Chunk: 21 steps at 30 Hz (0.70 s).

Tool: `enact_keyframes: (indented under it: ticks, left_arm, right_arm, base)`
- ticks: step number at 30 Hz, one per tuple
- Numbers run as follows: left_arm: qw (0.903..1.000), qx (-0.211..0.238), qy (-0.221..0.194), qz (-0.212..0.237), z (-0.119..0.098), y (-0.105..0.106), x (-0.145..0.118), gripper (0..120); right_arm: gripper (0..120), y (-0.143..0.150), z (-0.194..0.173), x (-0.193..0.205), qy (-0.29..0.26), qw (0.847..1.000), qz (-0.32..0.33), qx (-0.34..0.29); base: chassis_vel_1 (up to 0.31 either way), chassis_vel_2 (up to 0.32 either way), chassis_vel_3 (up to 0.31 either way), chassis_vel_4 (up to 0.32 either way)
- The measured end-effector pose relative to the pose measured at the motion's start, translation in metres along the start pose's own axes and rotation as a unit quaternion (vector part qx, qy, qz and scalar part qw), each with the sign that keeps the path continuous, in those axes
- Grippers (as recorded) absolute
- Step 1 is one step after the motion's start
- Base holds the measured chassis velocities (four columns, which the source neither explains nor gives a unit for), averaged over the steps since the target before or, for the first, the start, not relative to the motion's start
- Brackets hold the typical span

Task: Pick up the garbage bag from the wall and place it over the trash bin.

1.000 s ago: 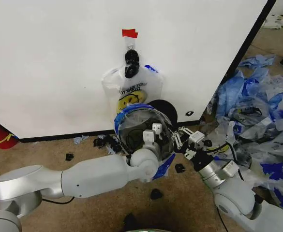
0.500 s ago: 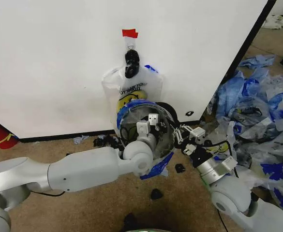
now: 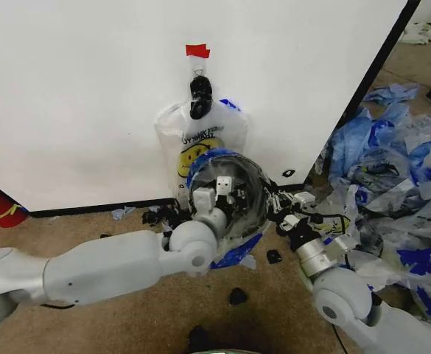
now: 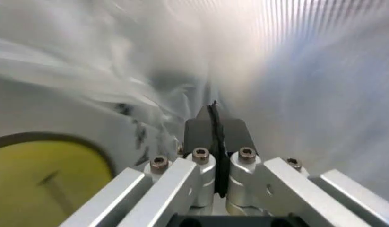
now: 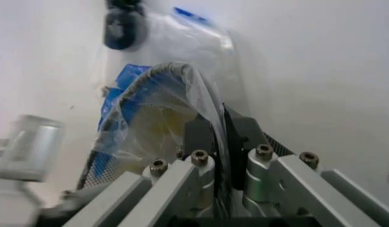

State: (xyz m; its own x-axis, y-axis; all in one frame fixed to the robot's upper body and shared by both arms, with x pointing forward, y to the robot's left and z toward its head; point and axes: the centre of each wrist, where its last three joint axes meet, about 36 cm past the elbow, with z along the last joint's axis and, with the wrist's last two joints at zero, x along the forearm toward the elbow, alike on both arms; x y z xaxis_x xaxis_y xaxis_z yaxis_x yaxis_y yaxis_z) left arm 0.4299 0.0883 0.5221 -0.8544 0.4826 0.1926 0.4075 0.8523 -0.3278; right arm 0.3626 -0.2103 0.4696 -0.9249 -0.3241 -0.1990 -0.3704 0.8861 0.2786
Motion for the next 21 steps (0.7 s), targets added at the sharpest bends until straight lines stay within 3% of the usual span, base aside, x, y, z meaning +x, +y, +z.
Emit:
enact_keyframes:
  ticks: [11,16,21]
  left_arm:
    - [0.9967,0.055,-0.035,0.048,-0.013,0.01,0.027,0]
    - [0.9905,0.087,-0.079,0.071,-0.039,0.017,0.047,0]
    - [0.9863,0.106,-0.099,0.078,-0.05,0.024,0.071,0]
  right_arm:
    - [0,0.007,0.008,-0.006,0.008,0.998,0.045,-0.051]
    - [0,0.009,0.011,-0.012,0.012,0.994,0.073,-0.085]
    - [0,0.01,0.01,-0.018,0.011,0.986,0.098,-0.133]
  base:
    - [0.0,0.0,0.0,0.0]
    - [0.0,0.0,0.0,0.0]
    - [0.0,0.0,0.0,0.0]
